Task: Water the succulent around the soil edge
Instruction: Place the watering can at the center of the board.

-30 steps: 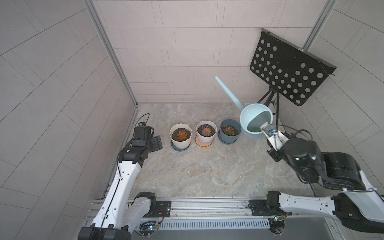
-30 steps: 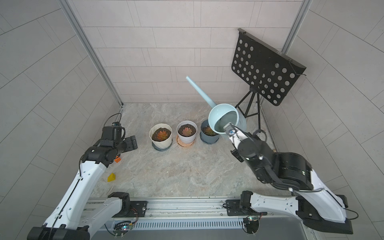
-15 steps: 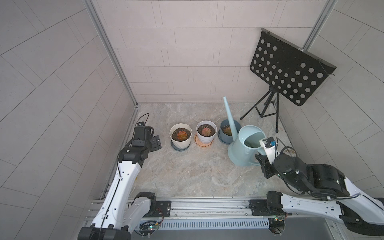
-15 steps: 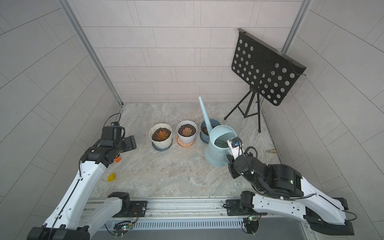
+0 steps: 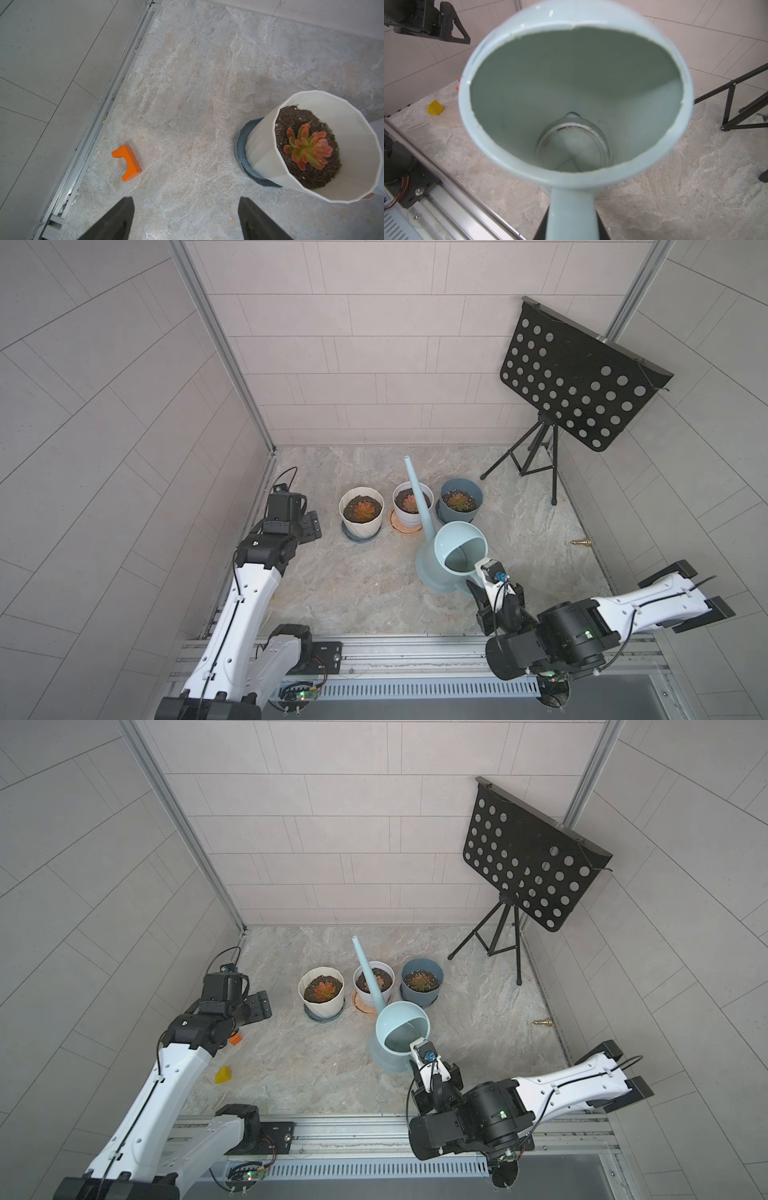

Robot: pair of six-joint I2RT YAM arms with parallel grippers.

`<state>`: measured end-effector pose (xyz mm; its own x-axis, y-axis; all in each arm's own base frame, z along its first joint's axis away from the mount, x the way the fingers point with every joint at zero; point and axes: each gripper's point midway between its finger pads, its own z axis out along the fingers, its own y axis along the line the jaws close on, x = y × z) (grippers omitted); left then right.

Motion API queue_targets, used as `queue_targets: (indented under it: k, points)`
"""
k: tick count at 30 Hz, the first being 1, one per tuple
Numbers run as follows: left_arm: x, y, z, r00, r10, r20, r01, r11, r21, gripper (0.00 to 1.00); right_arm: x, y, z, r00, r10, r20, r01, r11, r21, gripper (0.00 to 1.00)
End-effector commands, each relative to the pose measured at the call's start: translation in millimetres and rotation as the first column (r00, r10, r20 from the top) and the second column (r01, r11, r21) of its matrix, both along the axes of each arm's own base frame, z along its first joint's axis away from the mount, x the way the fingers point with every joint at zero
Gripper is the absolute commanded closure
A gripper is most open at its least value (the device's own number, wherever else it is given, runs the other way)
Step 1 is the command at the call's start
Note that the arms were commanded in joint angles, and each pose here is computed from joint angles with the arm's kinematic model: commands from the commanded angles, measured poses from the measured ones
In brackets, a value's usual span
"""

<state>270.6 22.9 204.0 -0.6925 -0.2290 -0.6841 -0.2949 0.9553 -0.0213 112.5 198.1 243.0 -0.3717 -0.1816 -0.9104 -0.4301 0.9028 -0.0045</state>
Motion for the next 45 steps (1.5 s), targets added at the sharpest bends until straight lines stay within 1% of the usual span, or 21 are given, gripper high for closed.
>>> queue_targets:
  k: [1,4,6,13,21,26,30,31,35,42,44,45]
  points:
    - [-1,4,1,1.000,0.017,0.018,-0.018,1.000,0.008,0.14,12,-6,18,0.987,-0.140,0.084,0.123,0.975,0.187,1.00]
    - [-1,4,1,1.000,0.018,0.020,-0.018,1.000,0.008,0.14,15,-6,15,0.977,-0.184,0.111,0.158,0.965,0.211,1.00]
    - [-1,4,2,1.000,0.017,0.021,-0.017,1.000,0.007,0.14,18,-5,12,0.970,-0.209,0.126,0.181,0.963,0.201,1.00]
    - [-1,4,2,1.000,0.016,0.021,-0.017,1.000,0.008,0.14,26,2,-30,0.957,-0.285,0.046,0.280,0.956,0.092,1.00]
    - [-1,3,2,1.000,0.016,0.021,-0.016,1.000,0.004,0.14,31,13,-62,0.947,-0.320,-0.038,0.322,0.945,0.061,1.00]
    - [0,3,2,1.000,0.017,0.021,-0.017,1.000,0.003,0.14,37,21,-71,0.938,-0.336,-0.086,0.341,0.938,0.055,1.00]
    - [-1,3,2,1.000,0.019,0.022,-0.019,1.000,0.004,0.14,34,38,-75,0.938,-0.330,-0.107,0.335,0.942,0.034,1.00]
    - [-1,4,2,1.000,0.019,0.022,-0.019,1.000,0.004,0.14,43,36,-76,0.924,-0.367,-0.111,0.372,0.928,0.030,1.00]
    - [-1,3,2,1.000,0.018,0.022,-0.018,1.000,0.004,0.14,44,41,-86,0.905,-0.403,-0.138,0.410,0.912,0.021,1.00]
    - [-1,3,2,1.000,0.015,0.022,-0.015,1.000,0.000,0.14,44,42,-90,0.887,-0.428,-0.172,0.437,0.900,0.012,1.00]
    - [-1,3,2,1.000,0.017,0.023,-0.017,1.000,0.001,0.13,45,42,-95,0.876,-0.440,-0.198,0.450,0.893,0.005,0.88]
    - [-1,3,2,1.000,0.017,0.024,-0.017,1.000,0.001,0.13,45,43,-97,0.872,-0.442,-0.209,0.452,0.892,0.003,0.85]
